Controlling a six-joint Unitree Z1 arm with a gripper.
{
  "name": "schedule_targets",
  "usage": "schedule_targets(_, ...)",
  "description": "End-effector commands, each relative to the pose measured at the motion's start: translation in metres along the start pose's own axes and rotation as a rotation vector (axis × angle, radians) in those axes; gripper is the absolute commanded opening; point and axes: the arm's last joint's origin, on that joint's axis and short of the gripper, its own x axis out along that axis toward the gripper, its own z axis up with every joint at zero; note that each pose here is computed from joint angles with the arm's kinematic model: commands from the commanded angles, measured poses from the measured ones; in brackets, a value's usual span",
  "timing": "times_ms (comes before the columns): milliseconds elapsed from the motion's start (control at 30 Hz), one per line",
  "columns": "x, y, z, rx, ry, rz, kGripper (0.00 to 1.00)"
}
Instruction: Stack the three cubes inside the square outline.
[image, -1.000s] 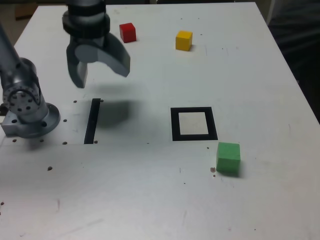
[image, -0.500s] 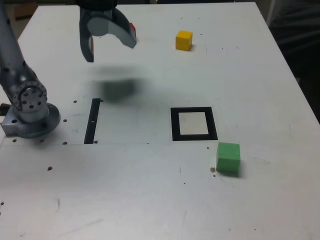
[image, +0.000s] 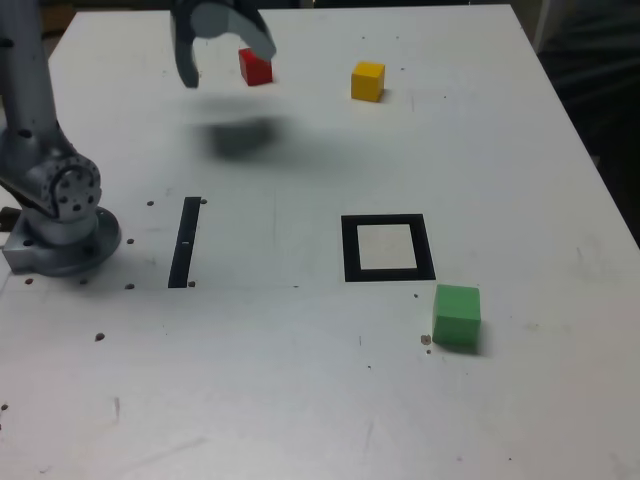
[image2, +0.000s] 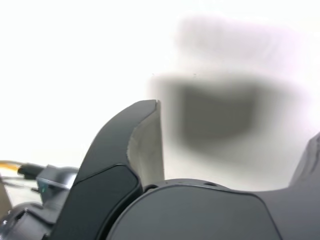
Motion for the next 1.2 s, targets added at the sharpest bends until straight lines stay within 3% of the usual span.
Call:
schedule_targets(0,0.002,0.015,0.005,-0.006,0.010,-0.009,1.00)
schedule_targets(367,0.013,0.078,0.028,-0.030,0.022,-0.028,0.99)
schedule_targets(900,0.054,0.112,0.066,-0.036,0.062,-0.085,0.96)
schedule_targets(1033,0.066,0.118,0.075,-0.039,0.070,-0.104,0.88)
schedule_targets(1167,0.070,0.122,0.080,-0.059,0.080,-0.099,0.67)
